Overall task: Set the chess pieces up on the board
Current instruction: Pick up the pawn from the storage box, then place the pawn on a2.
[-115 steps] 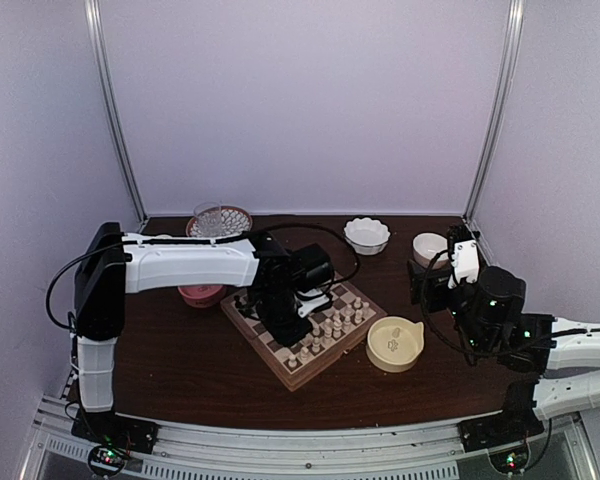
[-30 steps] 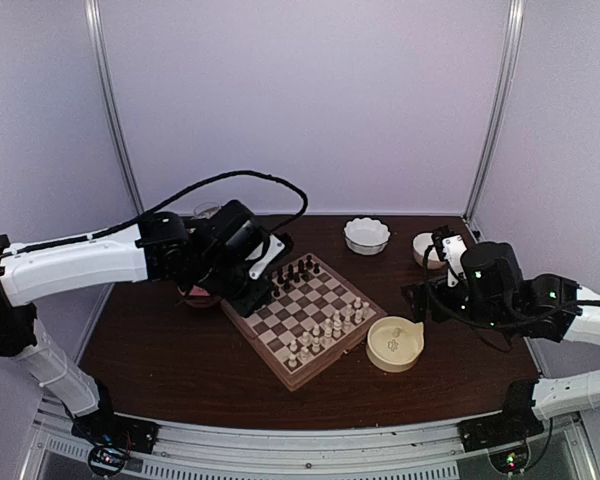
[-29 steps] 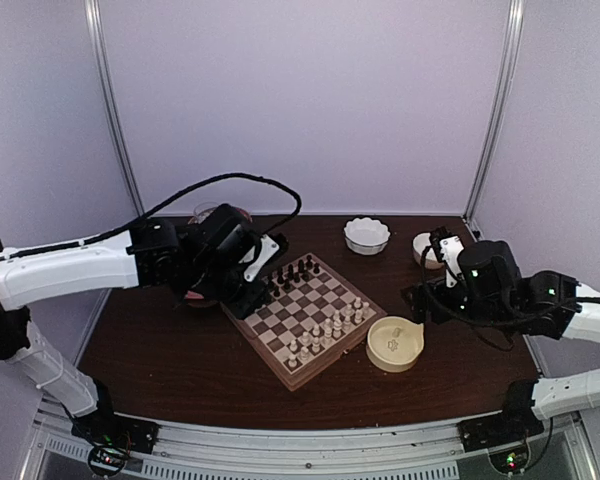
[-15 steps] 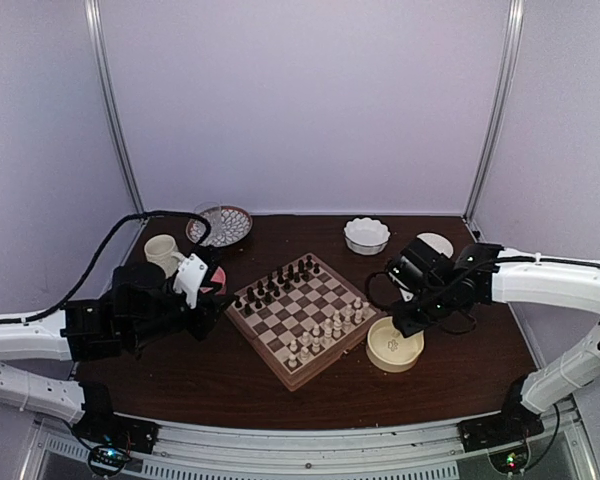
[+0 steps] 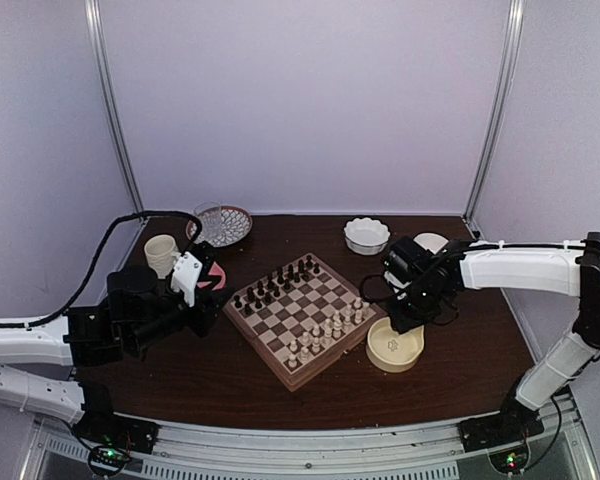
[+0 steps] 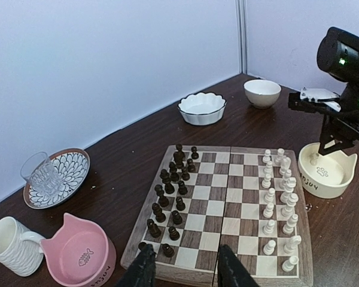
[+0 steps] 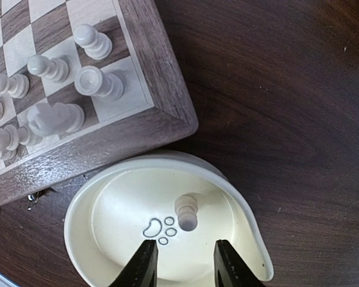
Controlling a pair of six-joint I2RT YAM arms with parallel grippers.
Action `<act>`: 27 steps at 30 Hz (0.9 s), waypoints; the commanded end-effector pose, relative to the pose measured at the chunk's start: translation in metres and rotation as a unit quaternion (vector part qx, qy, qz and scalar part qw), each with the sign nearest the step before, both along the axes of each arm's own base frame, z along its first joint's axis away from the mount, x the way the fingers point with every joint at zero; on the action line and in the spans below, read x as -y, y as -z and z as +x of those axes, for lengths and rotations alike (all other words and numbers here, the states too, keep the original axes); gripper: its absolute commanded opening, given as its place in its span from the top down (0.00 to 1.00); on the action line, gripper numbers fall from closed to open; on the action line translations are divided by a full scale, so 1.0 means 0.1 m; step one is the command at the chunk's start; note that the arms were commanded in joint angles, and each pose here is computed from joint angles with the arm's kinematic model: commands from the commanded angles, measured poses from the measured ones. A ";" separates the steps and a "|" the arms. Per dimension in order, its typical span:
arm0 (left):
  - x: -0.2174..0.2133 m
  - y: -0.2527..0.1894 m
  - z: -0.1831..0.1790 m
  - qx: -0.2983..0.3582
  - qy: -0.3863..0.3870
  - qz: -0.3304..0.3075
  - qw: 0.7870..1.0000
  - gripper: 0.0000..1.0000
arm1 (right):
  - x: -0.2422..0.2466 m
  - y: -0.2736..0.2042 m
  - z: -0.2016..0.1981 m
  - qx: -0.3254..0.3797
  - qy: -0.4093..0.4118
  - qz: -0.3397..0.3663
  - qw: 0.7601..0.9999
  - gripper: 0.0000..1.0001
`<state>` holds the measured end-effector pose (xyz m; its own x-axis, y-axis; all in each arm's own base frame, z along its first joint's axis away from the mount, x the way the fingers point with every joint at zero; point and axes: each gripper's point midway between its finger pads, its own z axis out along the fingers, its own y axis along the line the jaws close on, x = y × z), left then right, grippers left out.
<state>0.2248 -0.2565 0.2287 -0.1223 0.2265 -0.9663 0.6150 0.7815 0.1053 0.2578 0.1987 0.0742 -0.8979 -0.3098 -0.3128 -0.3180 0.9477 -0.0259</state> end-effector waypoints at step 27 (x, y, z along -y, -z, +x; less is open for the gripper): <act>0.04 -0.16 0.07 0.018 -0.009 -0.014 1.000 0.63 | -0.27 -0.15 0.11 0.012 -0.033 0.031 0.999 0.98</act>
<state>0.2285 -0.2600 0.2221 -0.1301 0.2504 -0.9594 0.6099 0.7831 0.1217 0.2634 0.2093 0.0494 -0.9008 -0.3417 -0.2681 -0.3550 0.9349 0.0013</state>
